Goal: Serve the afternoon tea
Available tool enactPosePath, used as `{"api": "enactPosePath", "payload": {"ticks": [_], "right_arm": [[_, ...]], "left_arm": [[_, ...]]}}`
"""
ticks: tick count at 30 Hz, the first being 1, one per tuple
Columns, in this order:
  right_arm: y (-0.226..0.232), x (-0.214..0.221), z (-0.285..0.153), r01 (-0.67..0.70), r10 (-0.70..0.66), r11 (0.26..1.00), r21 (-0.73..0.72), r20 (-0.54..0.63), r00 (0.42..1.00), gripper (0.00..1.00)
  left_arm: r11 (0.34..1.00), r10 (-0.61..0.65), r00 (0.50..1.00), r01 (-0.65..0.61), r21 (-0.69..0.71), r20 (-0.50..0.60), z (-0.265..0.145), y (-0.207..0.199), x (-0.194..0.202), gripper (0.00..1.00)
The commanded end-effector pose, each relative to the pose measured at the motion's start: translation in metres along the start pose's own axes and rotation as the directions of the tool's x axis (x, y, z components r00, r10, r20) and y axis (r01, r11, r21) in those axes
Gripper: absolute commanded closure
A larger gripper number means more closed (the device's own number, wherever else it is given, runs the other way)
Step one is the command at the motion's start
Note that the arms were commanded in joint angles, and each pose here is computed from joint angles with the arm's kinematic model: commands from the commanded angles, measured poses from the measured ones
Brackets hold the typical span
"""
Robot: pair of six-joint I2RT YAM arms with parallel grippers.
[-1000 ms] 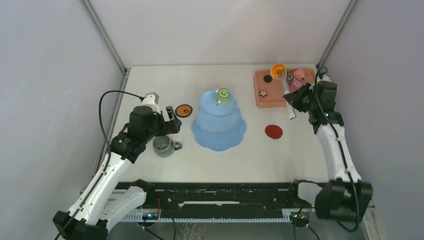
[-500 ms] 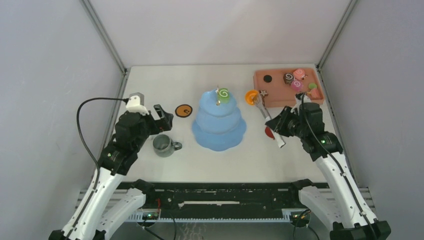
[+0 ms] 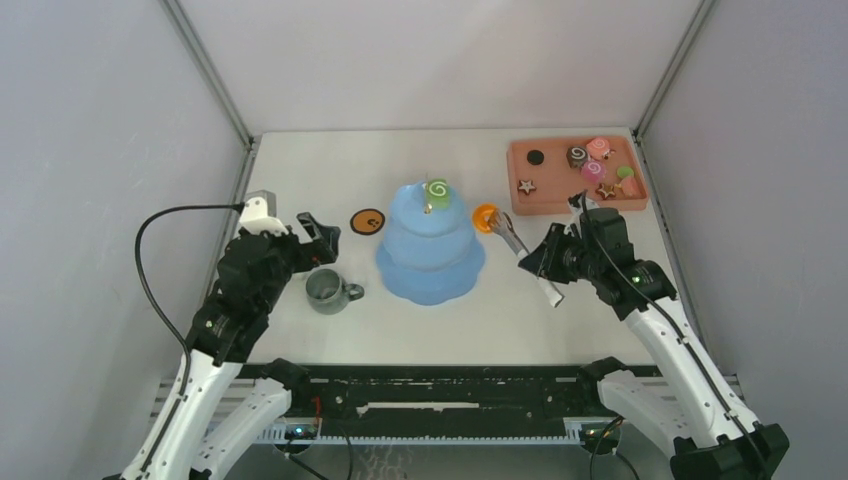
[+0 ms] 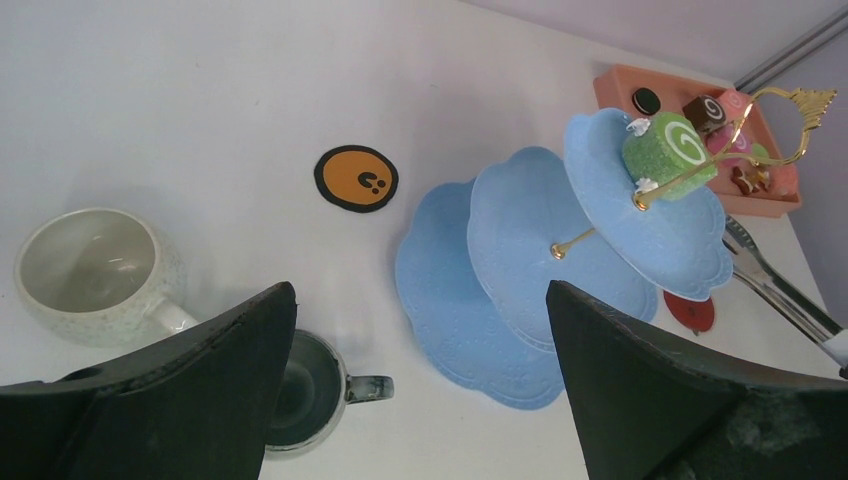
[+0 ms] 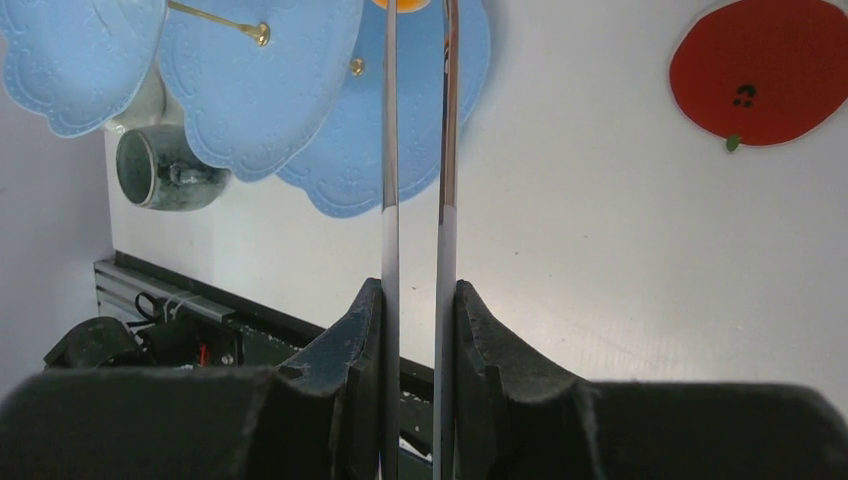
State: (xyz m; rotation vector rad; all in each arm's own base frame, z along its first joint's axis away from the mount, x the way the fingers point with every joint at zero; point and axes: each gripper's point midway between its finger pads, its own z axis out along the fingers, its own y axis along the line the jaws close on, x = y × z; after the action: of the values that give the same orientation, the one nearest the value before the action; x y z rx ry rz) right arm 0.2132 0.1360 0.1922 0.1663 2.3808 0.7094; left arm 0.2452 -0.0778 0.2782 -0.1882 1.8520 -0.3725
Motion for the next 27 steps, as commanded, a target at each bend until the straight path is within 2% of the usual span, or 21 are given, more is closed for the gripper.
{"api": "enactPosePath", "payload": {"ticks": [1, 6, 27], "right_arm": [[0.011, -0.031, -0.014, 0.043, -0.043, 0.999, 0.003, 0.124, 0.991, 1.00], [0.019, -0.041, -0.021, 0.052, -0.048, 0.999, -0.018, 0.167, 0.985, 1.00], [0.079, -0.032, 0.013, 0.134, -0.123, 0.969, -0.209, 0.062, 0.990, 1.00]], "left_arm": [[1.000, -0.018, 1.000, 0.018, -0.014, 0.024, 0.001, 0.004, -0.002, 0.00], [1.000, -0.021, 1.000, 0.022, -0.017, 0.017, 0.002, 0.004, 0.001, 0.00], [1.000, -0.025, 0.999, 0.026, -0.017, 0.029, -0.004, 0.004, -0.004, 0.00]]}}
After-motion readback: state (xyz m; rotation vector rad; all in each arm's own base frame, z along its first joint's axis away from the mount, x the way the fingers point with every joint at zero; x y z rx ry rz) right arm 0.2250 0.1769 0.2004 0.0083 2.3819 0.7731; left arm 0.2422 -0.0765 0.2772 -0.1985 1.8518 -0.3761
